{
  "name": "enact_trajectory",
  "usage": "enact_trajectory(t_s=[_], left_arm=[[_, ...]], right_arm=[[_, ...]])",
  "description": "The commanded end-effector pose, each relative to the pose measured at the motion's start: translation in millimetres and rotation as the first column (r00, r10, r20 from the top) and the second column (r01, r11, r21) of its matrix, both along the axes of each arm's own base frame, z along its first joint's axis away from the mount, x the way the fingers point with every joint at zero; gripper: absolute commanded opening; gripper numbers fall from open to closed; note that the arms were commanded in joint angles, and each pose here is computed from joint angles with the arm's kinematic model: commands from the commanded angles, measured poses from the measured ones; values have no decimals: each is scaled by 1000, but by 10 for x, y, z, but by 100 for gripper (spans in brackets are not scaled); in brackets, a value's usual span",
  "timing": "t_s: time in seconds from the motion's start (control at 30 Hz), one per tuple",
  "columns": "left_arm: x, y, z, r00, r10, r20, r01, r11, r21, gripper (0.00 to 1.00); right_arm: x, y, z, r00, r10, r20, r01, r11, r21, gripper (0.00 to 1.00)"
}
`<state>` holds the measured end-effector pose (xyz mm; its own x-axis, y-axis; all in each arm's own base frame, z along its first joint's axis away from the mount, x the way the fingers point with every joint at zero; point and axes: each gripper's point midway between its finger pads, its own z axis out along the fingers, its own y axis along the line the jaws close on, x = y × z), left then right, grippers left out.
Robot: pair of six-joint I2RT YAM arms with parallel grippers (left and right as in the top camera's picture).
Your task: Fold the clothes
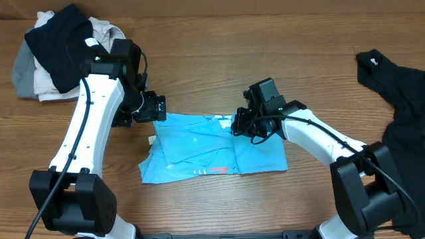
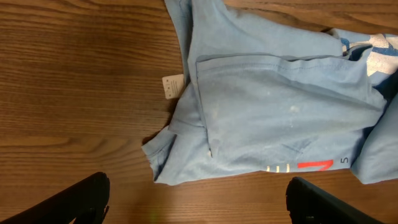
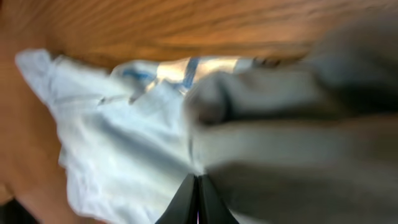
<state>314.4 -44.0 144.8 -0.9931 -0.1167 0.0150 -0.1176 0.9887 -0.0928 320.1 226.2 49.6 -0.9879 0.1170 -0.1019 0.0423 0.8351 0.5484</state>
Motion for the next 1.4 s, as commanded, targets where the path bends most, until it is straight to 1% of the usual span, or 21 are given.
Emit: enact_trajectory(t_s=[0.0,0.03,0.1,0.13,0.2,0.3,0.43,0.53,0.67,0.73,0.83,0.9,1.0,1.13,1.3,1.37], left_arm=[[5,-27,0,1000,-8,2,8,1000,-9,93],[2,-25,0,1000,-9,1,9,1000,-7,94],[-3,-24,0,1000,-9,-1,9,1000,-7,94],[-3,-24,0,1000,-9,-1,9,1000,-7,94],[-1,-25,0,1000,-9,0,9,1000,-7,94],[-1,-25,0,1000,-9,0,9,1000,-7,94],[7,-32,1,1000,-8,3,8,1000,-11,94],[6,-31,1,1000,-8,3,8,1000,-11,94],[6,-31,1,1000,-8,3,8,1000,-11,94],[6,-31,1,1000,-8,3,8,1000,-11,94],[8,-31,1,1000,-8,3,8,1000,-11,94],[13,-31,1,1000,-8,5,8,1000,-11,94],[15,-31,1,1000,-8,6,8,1000,-11,94],[14,-31,1,1000,-8,6,8,1000,-11,94],[6,-30,0,1000,-8,3,8,1000,-11,94],[0,-30,0,1000,-8,0,8,1000,-10,94]], right_arm=[[173,44,687,987,32,160,-45,996,74,4],[216,-56,845,982,3,188,-15,998,62,4],[271,-239,1025,974,-47,223,40,999,35,10],[306,-385,1090,967,-91,236,90,996,15,12],[346,-671,1106,957,-169,237,182,983,-32,15],[344,-1093,926,947,-260,186,286,950,-124,18],[318,-1263,594,950,-294,109,309,937,-166,17],[325,-1211,361,957,-284,58,289,942,-168,16],[356,-991,114,971,-239,-14,236,966,-107,15],[360,-858,-11,977,-210,-42,206,975,-80,12],[357,-697,-138,979,-192,-63,188,980,-68,11],[364,-567,-161,984,-170,-51,167,984,-58,13],[377,-369,-141,989,-146,-24,145,989,-37,17],[363,-151,-134,992,-127,-8,126,992,-16,20],[323,6,-132,996,-90,8,90,996,-7,19],[333,21,-96,996,-88,9,88,996,0,16]])
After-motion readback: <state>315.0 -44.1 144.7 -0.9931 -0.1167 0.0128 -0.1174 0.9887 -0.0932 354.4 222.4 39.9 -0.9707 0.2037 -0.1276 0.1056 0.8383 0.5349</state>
